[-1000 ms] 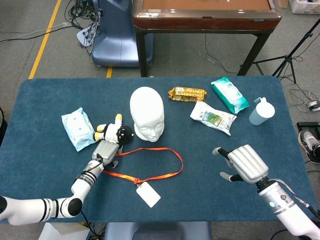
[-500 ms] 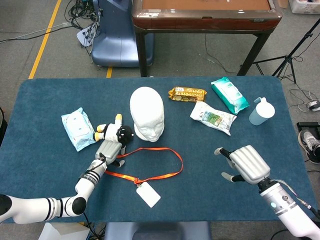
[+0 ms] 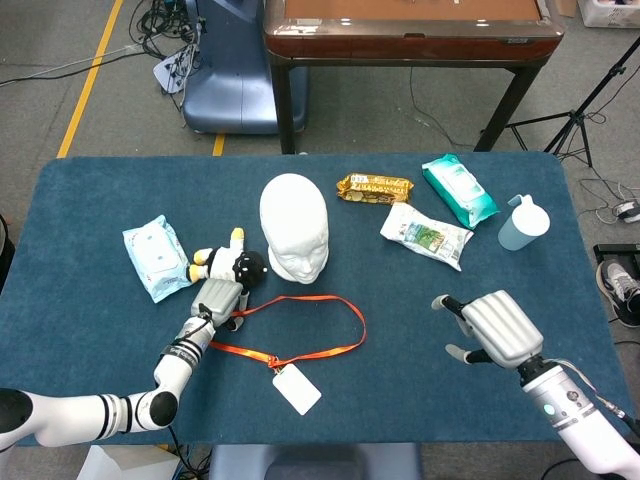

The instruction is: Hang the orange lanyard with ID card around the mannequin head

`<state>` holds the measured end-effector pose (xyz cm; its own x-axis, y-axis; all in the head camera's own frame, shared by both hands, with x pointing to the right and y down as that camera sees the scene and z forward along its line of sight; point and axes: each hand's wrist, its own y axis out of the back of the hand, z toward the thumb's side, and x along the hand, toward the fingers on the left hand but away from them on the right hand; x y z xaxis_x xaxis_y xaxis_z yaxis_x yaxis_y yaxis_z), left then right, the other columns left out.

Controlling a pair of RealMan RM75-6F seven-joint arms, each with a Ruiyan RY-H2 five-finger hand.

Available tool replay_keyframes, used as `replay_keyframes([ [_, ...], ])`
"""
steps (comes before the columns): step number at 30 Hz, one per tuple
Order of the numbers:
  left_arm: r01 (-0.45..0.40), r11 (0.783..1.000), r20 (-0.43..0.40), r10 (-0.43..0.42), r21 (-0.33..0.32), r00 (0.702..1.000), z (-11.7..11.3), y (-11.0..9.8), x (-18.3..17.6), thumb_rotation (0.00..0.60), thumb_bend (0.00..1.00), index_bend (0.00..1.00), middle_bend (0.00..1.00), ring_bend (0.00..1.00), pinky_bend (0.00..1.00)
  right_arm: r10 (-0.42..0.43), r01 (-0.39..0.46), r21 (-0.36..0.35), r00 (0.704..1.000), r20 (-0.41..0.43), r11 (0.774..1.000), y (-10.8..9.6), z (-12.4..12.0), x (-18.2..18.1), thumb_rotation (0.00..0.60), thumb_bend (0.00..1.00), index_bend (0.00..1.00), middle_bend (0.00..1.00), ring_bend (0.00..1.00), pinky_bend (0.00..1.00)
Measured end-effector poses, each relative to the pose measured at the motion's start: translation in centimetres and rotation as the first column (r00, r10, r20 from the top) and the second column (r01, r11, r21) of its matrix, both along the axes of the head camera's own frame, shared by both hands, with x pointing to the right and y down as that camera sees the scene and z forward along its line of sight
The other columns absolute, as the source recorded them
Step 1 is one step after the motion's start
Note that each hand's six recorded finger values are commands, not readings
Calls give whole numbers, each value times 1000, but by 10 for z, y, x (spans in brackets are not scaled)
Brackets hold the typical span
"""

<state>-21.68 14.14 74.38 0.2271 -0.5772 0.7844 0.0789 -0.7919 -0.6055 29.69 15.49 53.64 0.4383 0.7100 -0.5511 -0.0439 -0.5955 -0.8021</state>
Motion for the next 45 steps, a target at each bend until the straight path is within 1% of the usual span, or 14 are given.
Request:
replay_keyframes([
  [8,-3,1000,-3,3,-5,1000,1,1,0,600,358,579,1000,1000,985,0,0,-2,1000,0,1000,0,0,0,600,197,341,703,742,1000],
  [17,-9,1000,-10,9,-11,1000,2,5,0,600,371,590,1000,1000,989,5,-5,-5,1000,-10,1000,1,1,2,600,197,341,706,743,1000],
  [25,-24,1000,-40,24,-6,999,-6,9,2,600,371,590,1000,1000,988,11,-12,-20,999,-40,1000,-2,10,5,600,197,349,722,755,1000],
  [29,-28,1000,-55,28,0,998,-12,9,1,600,371,589,1000,1000,989,3,-5,-35,998,-61,999,-4,19,4,600,198,360,731,764,1000],
  [34,-34,999,-65,34,-1,997,-16,11,1,600,370,589,1000,1000,988,-13,9,-54,996,-85,999,-7,34,-3,600,198,391,774,803,1000],
  [40,-41,999,-69,40,-11,997,-18,18,-1,600,371,588,1000,1000,989,-2,-6,-71,995,-104,997,-13,58,-10,600,198,429,831,855,1000],
  [45,-47,999,-76,47,-8,996,-21,18,1,600,370,588,1000,1000,988,-1,-8,-81,993,-116,997,-22,77,-23,600,198,451,860,882,1000],
])
